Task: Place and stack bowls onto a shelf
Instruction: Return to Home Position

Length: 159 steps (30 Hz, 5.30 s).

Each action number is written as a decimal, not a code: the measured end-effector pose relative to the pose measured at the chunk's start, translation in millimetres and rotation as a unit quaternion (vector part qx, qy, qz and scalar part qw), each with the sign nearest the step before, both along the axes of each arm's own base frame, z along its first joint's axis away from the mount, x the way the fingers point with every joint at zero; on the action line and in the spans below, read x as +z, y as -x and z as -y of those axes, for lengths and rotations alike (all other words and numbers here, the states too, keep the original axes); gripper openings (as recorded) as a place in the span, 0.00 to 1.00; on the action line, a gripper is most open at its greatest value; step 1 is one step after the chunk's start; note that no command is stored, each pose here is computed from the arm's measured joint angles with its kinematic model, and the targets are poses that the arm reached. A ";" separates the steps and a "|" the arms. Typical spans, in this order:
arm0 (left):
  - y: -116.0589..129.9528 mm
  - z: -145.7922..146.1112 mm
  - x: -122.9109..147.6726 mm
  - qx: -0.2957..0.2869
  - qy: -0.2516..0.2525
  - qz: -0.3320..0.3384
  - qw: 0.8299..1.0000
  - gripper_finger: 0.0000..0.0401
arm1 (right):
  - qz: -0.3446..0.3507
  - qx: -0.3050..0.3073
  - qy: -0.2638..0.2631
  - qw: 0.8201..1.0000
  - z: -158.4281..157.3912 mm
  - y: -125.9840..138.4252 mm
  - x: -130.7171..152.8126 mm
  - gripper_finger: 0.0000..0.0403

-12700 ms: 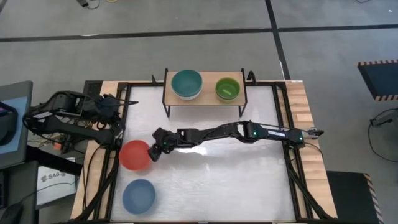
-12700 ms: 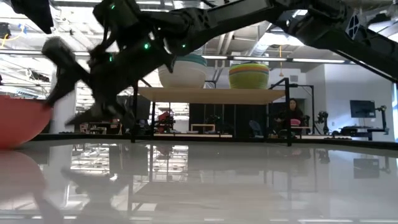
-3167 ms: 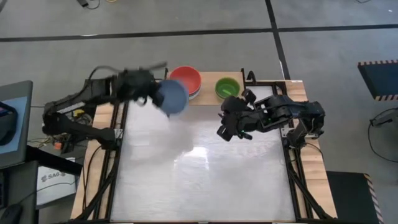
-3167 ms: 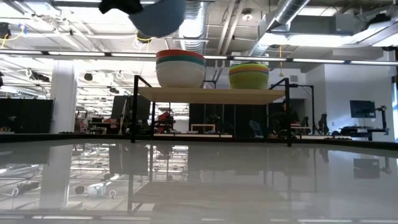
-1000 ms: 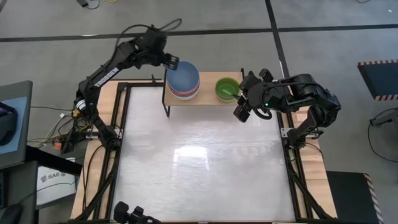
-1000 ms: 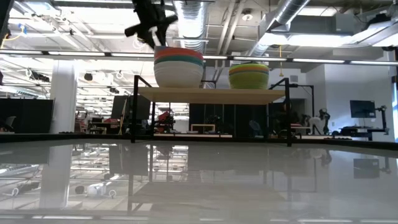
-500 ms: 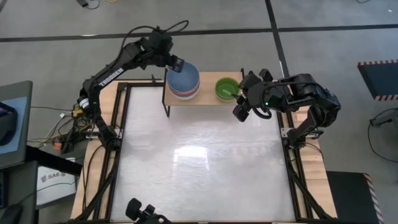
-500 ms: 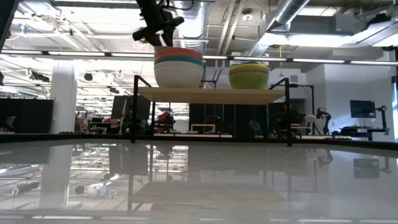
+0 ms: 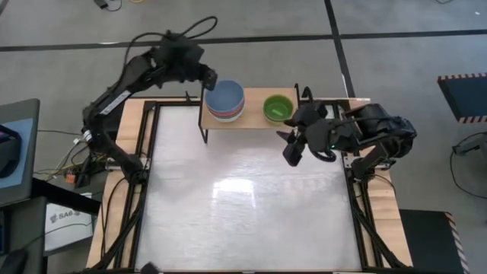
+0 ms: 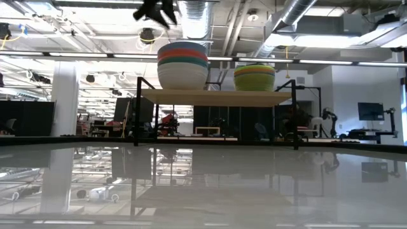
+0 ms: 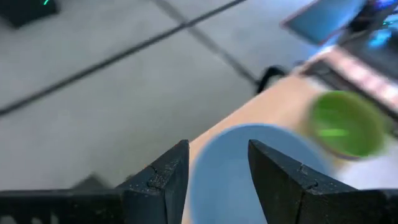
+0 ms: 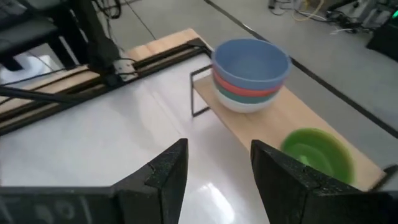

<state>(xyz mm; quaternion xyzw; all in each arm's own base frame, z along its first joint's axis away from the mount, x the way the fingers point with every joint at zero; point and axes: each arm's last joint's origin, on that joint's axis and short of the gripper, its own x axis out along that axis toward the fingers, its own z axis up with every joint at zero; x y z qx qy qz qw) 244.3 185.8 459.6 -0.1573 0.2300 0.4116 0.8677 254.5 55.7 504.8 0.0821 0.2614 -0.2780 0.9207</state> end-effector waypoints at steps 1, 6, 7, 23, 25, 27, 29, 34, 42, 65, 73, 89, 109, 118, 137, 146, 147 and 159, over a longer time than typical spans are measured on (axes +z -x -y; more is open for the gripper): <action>2.4 8.4 6.7 -0.013 -0.011 0.009 1.000 0.37 | 0.003 0.004 -0.001 1.000 -1.0 -1.9 0.1 0.50; 15.2 56.6 41.5 -0.058 -0.096 0.082 0.990 0.37 | 0.000 0.033 0.008 0.999 -3.6 -12.4 -4.0 0.46; 17.9 66.7 44.4 -0.070 -0.113 0.096 0.986 0.37 | -0.012 0.033 0.012 0.999 -2.6 -13.8 -8.2 0.45; 75.7 171.9 -110.3 -0.262 -0.097 0.309 0.909 0.37 | 0.107 0.202 -0.082 0.970 -6.2 -42.8 -78.1 0.12; 80.1 179.0 -113.8 -0.273 -0.089 0.315 0.904 0.37 | 0.127 0.203 -0.083 0.967 2.0 -34.3 -80.4 0.08; 81.4 185.9 -118.1 -0.286 -0.088 0.312 0.902 0.37 | 0.144 0.202 -0.076 0.966 9.6 -24.4 -84.7 0.05; 81.0 191.5 -125.3 -0.299 -0.094 0.287 0.905 0.37 | 0.152 0.206 -0.060 0.965 14.8 -13.8 -92.3 0.04; 81.4 199.4 -147.9 -0.289 -0.077 0.232 0.926 0.37 | 0.217 0.243 -0.045 0.944 18.3 24.3 -102.7 0.07; 80.0 199.3 -158.7 -0.291 -0.131 0.202 0.926 0.24 | 0.252 0.230 -0.034 0.939 27.9 67.4 -131.7 0.07; 106.3 207.1 -198.7 -0.361 -0.211 0.216 0.882 0.00 | 0.299 0.299 0.083 0.902 41.1 101.3 -202.2 0.05; 125.3 205.0 -200.6 -0.372 -0.199 0.207 0.883 0.00 | 0.317 0.288 0.063 0.901 46.0 125.3 -238.5 0.05; 137.7 198.9 -212.8 -0.331 -0.204 0.223 0.894 0.00 | 0.380 0.268 0.096 0.880 52.5 170.8 -275.6 0.06; 165.7 193.9 -219.6 -0.356 -0.219 0.242 0.876 0.00 | 0.391 0.238 0.019 0.889 54.8 159.8 -317.1 0.06; 166.6 192.8 -235.3 -0.345 -0.230 0.226 0.881 0.00 | 0.376 0.243 0.035 0.894 54.7 159.3 -319.4 0.07; 150.0 194.6 -283.2 -0.302 -0.204 0.251 0.896 0.00 | 0.332 0.241 0.020 0.912 55.0 157.8 -329.0 0.07; 149.6 192.4 -284.9 -0.292 -0.208 0.240 0.902 0.00 | 0.322 0.239 0.010 0.916 55.0 157.6 -331.5 0.07; 149.6 192.5 -284.9 -0.292 -0.206 0.241 0.902 0.00 | 0.317 0.239 0.008 0.918 55.0 157.5 -332.7 0.07; 149.5 192.6 -285.5 -0.286 -0.179 0.258 0.905 0.00 | 0.297 0.240 0.003 0.924 54.9 157.0 -336.8 0.09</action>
